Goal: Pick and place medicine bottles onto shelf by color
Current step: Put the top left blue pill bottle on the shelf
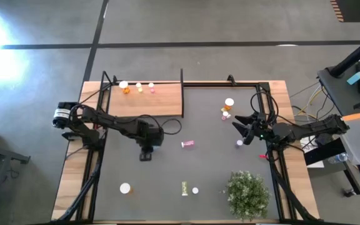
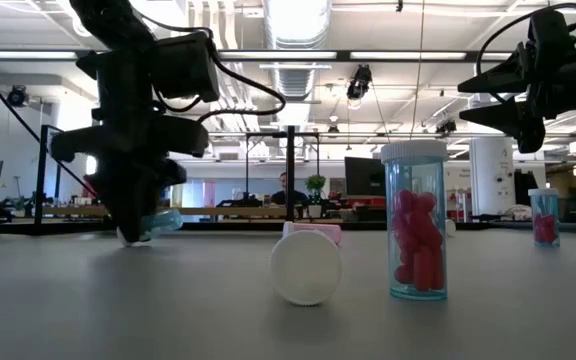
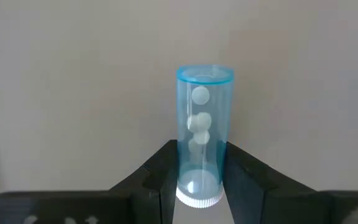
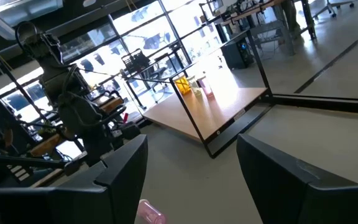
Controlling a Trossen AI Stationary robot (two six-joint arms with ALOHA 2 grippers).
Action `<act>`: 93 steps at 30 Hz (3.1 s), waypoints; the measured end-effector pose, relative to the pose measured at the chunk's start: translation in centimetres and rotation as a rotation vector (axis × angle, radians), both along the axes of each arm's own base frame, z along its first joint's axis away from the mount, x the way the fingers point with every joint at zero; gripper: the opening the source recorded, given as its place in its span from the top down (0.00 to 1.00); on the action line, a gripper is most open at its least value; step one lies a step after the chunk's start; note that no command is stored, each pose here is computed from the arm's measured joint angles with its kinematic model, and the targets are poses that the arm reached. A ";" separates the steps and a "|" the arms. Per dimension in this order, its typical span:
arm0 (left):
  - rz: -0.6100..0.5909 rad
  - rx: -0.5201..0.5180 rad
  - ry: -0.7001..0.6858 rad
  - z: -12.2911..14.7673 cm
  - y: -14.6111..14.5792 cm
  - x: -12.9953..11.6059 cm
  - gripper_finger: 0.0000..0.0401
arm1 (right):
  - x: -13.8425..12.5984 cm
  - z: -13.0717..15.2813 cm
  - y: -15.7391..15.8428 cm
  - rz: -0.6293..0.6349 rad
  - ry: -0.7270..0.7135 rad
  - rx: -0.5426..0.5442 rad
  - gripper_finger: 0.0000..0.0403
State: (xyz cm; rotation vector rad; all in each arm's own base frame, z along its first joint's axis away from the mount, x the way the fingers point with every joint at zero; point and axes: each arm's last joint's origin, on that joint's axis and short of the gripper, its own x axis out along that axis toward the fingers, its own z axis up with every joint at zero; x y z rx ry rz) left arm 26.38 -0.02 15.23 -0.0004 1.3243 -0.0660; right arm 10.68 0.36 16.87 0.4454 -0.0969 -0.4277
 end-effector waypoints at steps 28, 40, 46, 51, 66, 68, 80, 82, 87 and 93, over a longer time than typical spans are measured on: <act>0.304 0.007 -0.043 0.9 0.3 0.7 0.19 | 0.0 0.0 0.0 0.000 0.000 0.000 0.41; 0.920 -0.043 -0.176 5.5 0.7 1.6 0.03 | 0.0 0.0 0.0 0.000 0.000 0.000 0.41; 1.611 -0.215 -0.217 5.3 0.9 1.1 0.03 | 0.0 0.0 0.0 0.000 0.000 0.000 0.41; 1.968 -0.415 -0.127 5.0 0.6 0.9 0.03 | 0.0 0.0 0.0 0.000 0.000 0.000 0.41; 2.854 -0.818 0.542 5.1 -0.7 0.9 0.03 | 0.0 0.0 0.0 0.000 0.000 0.000 0.41; 2.892 -0.821 0.579 5.1 -0.8 0.9 0.03 | 0.0 0.0 0.0 0.000 0.000 0.000 0.41; 2.965 -0.766 0.362 3.9 -0.2 0.2 0.02 | 0.0 0.0 0.0 0.000 0.000 0.000 0.41; 2.979 -0.752 0.338 3.6 -0.1 0.1 0.02 | 0.0 0.0 0.0 0.000 0.000 0.000 0.41; 3.003 -0.753 0.288 3.5 0.5 0.2 0.02 | 0.0 0.0 0.0 0.000 0.000 0.000 0.41; 3.024 -0.719 0.283 2.8 1.0 0.4 0.02 | 0.0 0.0 0.0 0.000 0.000 0.000 0.41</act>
